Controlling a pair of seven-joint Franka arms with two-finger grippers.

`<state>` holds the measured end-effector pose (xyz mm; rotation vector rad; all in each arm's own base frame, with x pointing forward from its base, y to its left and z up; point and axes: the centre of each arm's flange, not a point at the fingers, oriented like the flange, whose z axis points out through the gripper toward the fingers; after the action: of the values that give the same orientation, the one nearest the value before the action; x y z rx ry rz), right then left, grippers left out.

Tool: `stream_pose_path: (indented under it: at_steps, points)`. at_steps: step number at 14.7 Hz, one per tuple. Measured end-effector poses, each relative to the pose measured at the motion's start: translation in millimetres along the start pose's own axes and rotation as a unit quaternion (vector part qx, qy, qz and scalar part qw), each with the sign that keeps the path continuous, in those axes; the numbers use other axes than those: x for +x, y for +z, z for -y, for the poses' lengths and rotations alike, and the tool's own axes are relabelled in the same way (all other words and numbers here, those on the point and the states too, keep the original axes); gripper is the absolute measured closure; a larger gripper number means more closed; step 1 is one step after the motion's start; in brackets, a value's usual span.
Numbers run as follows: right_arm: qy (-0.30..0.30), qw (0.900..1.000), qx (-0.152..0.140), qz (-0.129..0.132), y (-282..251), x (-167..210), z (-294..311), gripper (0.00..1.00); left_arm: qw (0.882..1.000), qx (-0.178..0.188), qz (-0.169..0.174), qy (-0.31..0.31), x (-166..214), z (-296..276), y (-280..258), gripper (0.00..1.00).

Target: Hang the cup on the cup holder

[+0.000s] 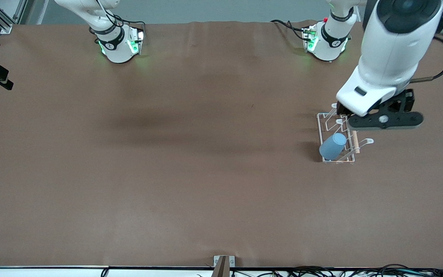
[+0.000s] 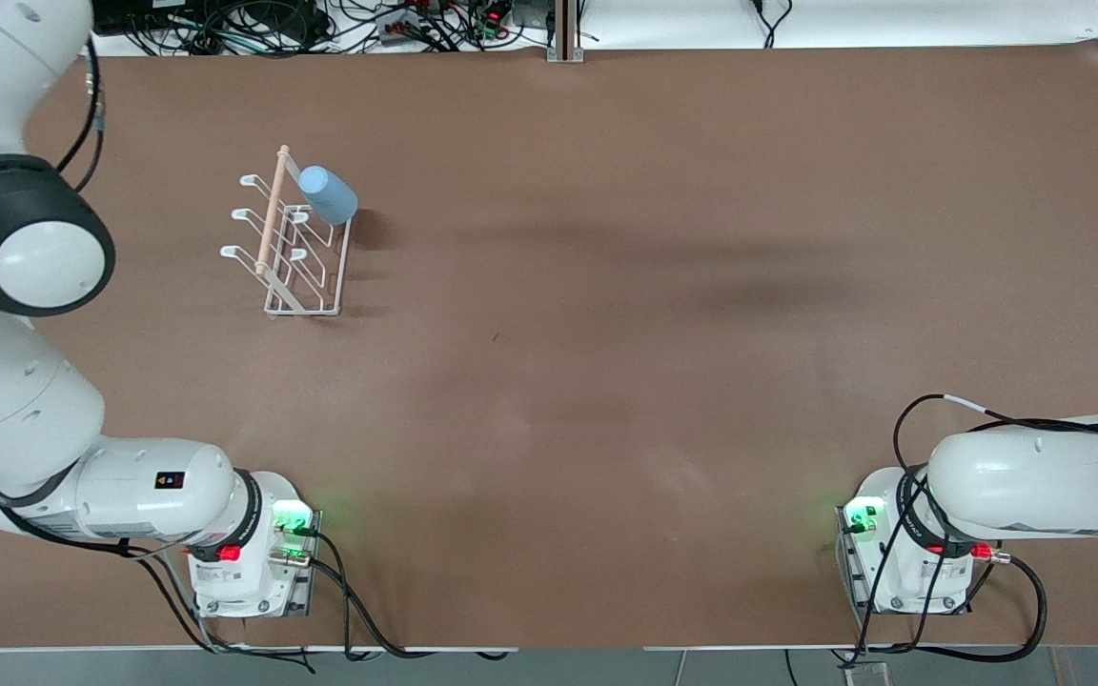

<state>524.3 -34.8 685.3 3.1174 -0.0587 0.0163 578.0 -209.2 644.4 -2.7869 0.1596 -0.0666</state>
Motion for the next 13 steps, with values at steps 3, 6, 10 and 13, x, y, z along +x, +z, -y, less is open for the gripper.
stream_pose_path:
  at_steps: [3, 6, 10, 13]
  points:
    - [0.000, 1.000, 0.000, 0.000, 0, 0, 0, 0.00, 1.000, -0.007, -0.010, -0.006, -9, 6, -15, 0.00]
    - [0.000, 1.000, 0.000, -0.004, 0, 1, 0, 0.00, 0.999, -0.042, 0.001, -0.005, -8, 8, -12, 0.00]
    - [0.001, 1.000, 0.000, -0.006, 1, 4, -1, 0.00, 0.995, -0.097, 0.014, -0.016, -4, 22, -6, 0.00]
    - [0.003, 1.000, 0.000, -0.011, 1, 6, -3, 0.00, 0.990, -0.136, 0.007, -0.039, -7, 44, -14, 0.00]
